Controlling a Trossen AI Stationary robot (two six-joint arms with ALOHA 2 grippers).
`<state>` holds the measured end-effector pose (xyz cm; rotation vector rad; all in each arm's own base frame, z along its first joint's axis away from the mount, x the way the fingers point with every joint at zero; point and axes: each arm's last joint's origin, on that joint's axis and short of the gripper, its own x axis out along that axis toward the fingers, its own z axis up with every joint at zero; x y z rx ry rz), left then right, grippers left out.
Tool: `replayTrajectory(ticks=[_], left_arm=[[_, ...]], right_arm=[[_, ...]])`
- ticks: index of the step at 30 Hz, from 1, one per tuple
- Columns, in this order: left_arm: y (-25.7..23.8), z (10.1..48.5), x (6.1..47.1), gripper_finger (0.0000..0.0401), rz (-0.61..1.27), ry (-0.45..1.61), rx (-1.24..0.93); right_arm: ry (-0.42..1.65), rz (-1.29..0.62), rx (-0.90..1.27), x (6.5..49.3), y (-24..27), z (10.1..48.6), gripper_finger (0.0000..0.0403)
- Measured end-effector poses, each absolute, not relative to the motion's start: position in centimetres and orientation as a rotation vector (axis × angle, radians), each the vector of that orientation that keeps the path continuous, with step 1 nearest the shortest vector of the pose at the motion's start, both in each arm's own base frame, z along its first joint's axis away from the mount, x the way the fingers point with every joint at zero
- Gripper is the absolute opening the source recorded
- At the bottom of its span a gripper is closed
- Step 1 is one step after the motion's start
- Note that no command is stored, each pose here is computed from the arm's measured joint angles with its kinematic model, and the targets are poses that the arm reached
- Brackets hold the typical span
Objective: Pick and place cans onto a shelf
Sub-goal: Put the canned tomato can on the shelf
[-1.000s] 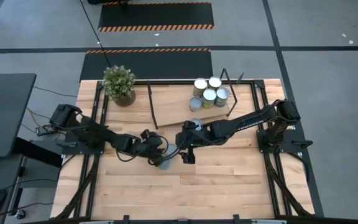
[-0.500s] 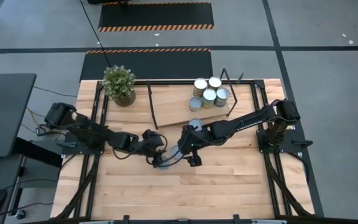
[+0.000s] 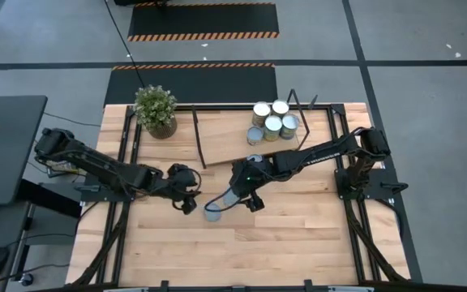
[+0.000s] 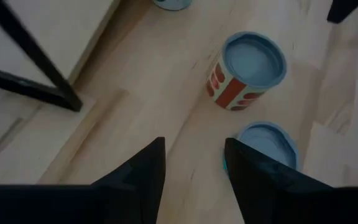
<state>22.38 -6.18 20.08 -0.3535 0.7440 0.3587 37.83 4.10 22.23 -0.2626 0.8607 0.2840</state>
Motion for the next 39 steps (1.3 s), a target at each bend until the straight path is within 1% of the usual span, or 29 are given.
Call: replayTrajectory(ticks=[5,12,15,19,24,34,39], left_arm=[[-5.6,22.0,20.8,0.0171,0.353,0.700,-0.419],[-5.2,23.7,19.5,0.0171,0.330,0.634,-0.454],[-5.0,24.1,18.8,0.0171,0.326,0.631,-0.467],[-4.8,24.7,18.1,0.0171,0.331,0.606,-0.522],[-4.7,25.1,17.8,0.0171,0.322,0.585,-0.532],[-4.7,25.1,17.7,0.0171,0.323,0.590,-0.526],[-4.6,24.9,17.6,0.0171,0.332,0.611,-0.516]], right_arm=[[0.806,0.309,-0.294,38.4,4.2,23.0,0.0380],[0.800,0.315,-0.343,41.8,4.5,23.6,0.0380],[0.852,0.341,-0.347,43.2,4.7,23.1,0.0380],[0.986,0.405,-0.376,44.2,4.8,22.2,0.0380],[1.080,0.449,-0.467,44.7,5.1,20.4,0.0380],[1.149,0.489,-0.502,44.2,4.8,19.0,0.0379],[1.155,0.504,-0.535,44.0,4.6,18.3,0.0372]])
